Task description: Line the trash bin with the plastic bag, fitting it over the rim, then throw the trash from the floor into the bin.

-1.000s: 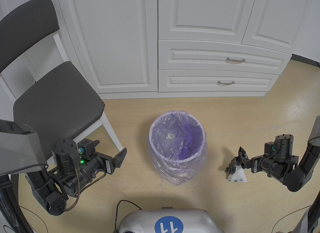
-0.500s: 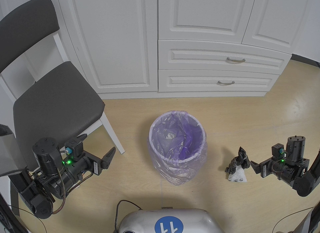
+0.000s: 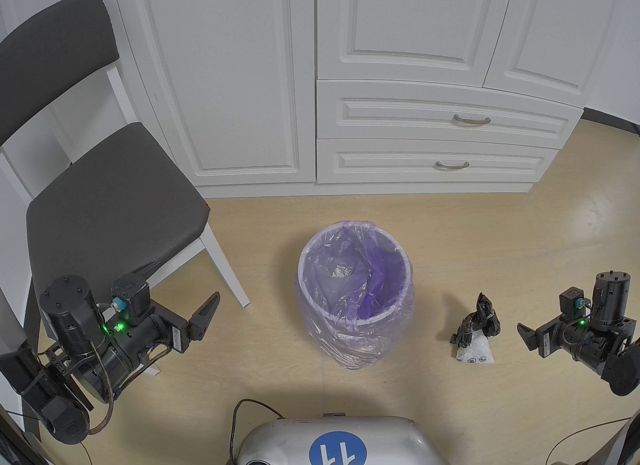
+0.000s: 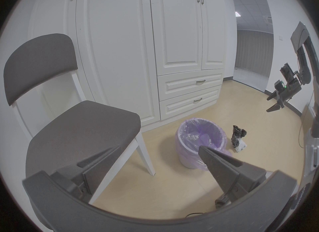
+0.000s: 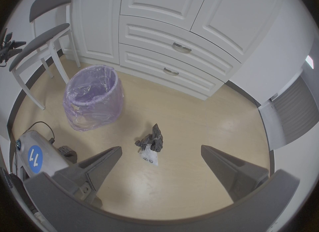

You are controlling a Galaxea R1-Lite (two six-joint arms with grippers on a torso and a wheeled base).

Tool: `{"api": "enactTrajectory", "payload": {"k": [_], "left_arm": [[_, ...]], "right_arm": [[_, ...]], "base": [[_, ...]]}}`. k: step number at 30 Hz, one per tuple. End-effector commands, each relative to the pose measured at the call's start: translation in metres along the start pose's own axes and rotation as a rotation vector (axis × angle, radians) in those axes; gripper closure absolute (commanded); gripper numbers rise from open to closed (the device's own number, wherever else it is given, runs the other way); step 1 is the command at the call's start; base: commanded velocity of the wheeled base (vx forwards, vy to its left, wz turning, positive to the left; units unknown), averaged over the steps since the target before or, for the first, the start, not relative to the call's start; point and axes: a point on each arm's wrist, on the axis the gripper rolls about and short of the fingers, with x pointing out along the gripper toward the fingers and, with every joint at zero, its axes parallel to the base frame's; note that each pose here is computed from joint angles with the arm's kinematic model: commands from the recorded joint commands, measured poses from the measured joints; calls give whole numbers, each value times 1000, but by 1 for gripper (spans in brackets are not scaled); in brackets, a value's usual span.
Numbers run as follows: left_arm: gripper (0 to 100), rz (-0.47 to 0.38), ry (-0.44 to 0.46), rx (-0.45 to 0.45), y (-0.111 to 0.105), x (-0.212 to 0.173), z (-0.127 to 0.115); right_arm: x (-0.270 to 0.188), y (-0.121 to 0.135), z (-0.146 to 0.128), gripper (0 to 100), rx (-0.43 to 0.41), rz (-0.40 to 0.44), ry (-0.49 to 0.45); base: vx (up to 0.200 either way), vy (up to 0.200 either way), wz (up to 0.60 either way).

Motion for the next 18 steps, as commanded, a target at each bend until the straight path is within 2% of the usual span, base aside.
{"api": "enactTrajectory", "payload": {"k": [1,5,7,9,11,15,18], "left_arm": [[0,-15,-19,-6,-3,-2,6],[0,-26,8,-41,-2,-5,13],[0,-43,43,-108,-1,-9,27],[0,-49,54,-128,-1,-11,31],[0,-87,145,-220,-1,-22,51],[0,-162,291,-333,2,-33,70],[0,-205,321,-370,2,-35,74]], "right_arm": [[-10,-9,11,0,26,29,-33],[-22,-18,27,0,109,107,23],[-37,-24,42,0,189,179,89],[-41,-25,45,0,204,196,102],[-50,-29,56,0,257,267,154],[-46,-30,57,0,285,277,180],[-43,-32,57,0,291,268,188]], "base": [[0,0,0],[0,0,0],[0,0,0],[0,0,0],[0,0,0],[0,0,0],[0,0,0]]}}
